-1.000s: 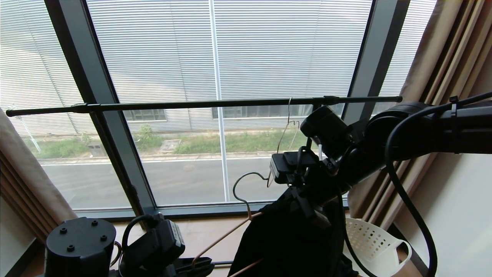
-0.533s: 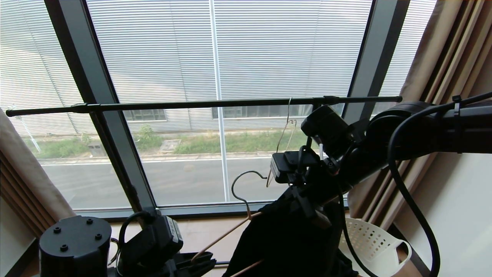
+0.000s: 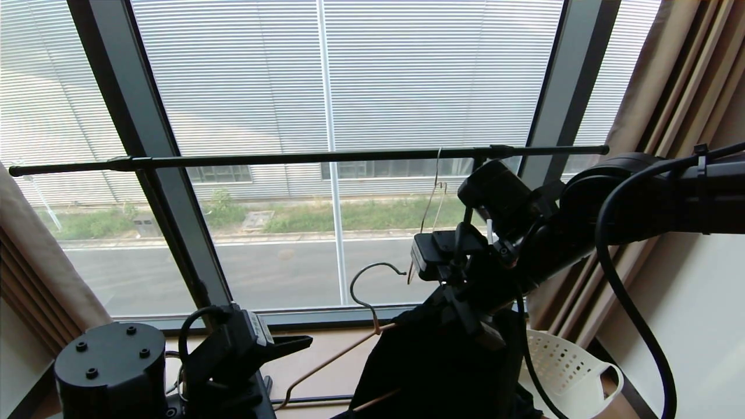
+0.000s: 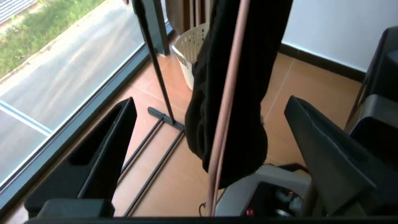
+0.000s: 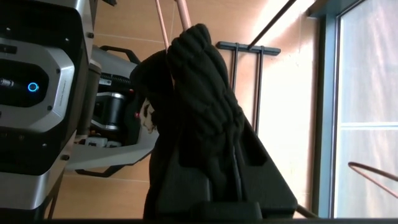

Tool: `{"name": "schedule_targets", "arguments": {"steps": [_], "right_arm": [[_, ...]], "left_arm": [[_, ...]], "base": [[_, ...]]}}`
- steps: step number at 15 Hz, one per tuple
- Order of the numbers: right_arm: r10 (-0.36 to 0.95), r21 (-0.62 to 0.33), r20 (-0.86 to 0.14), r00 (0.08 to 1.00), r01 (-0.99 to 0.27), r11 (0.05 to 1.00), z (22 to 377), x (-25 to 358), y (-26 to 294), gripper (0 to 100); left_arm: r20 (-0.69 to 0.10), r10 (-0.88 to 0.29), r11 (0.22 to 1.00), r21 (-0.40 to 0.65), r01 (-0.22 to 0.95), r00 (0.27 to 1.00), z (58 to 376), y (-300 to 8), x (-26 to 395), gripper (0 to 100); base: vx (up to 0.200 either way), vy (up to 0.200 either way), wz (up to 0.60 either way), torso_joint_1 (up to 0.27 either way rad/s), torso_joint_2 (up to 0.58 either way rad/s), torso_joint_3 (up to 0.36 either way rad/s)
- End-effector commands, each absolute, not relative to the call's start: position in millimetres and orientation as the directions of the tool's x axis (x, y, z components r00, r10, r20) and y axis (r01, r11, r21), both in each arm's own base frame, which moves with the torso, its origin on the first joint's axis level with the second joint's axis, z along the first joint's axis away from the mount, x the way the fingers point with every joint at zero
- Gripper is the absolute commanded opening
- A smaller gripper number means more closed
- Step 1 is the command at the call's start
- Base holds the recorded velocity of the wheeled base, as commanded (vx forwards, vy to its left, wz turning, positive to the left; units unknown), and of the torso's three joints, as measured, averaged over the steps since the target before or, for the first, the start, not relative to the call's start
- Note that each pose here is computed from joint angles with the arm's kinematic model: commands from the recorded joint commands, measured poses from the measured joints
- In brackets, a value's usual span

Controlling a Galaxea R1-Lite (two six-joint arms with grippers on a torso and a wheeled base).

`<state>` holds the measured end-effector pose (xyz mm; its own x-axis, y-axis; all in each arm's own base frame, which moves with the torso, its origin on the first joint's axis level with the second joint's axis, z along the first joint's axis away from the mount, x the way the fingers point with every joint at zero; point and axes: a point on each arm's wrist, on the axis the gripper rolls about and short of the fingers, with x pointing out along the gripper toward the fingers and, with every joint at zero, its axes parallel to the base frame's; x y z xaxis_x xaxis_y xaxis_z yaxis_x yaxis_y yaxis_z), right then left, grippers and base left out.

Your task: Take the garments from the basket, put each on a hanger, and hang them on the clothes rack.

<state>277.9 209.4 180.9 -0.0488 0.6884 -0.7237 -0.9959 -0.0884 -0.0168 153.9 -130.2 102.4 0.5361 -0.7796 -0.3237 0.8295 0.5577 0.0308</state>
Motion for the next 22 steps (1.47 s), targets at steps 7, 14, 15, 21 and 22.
{"name": "schedule_targets", "arguments": {"steps": [7,14,15,21,22], "right_arm": [[0.712,-0.054,-0.696,0.092,-0.996,0.077,203.7,290.5,165.7,0],[0.726,-0.017,-0.651,0.223,-0.960,0.280,236.3,268.7,117.1,0],[0.730,0.003,-0.646,0.221,-0.956,0.292,236.2,268.3,115.7,0],[0.767,0.077,-0.594,0.244,-0.931,0.356,226.7,254.7,105.6,0],[0.790,0.074,-0.563,0.242,-0.938,0.340,220.4,250.5,104.2,0]], "left_arm": [[-0.190,-0.762,0.634,-0.027,0.773,0.619,124.7,-117.3,160.4,100],[-0.173,-0.687,0.727,-0.187,0.661,0.706,128.7,-95.1,167.1,100],[-0.180,-0.683,0.729,-0.228,0.645,0.708,127.0,-93.5,166.0,100],[-0.332,-0.672,0.719,-0.510,0.473,0.663,109.3,-95.4,165.2,100],[-0.352,-0.680,0.708,-0.542,0.452,0.643,104.7,-100.4,166.9,100]], "base": [[0.000,0.000,0.00,0.000,0.00,0.000],[0.000,0.000,0.00,0.000,0.00,0.000],[0.000,0.000,0.00,0.000,0.00,0.000],[0.000,0.000,0.00,0.000,0.00,0.000],[0.000,0.000,0.00,0.000,0.00,0.000]]}}
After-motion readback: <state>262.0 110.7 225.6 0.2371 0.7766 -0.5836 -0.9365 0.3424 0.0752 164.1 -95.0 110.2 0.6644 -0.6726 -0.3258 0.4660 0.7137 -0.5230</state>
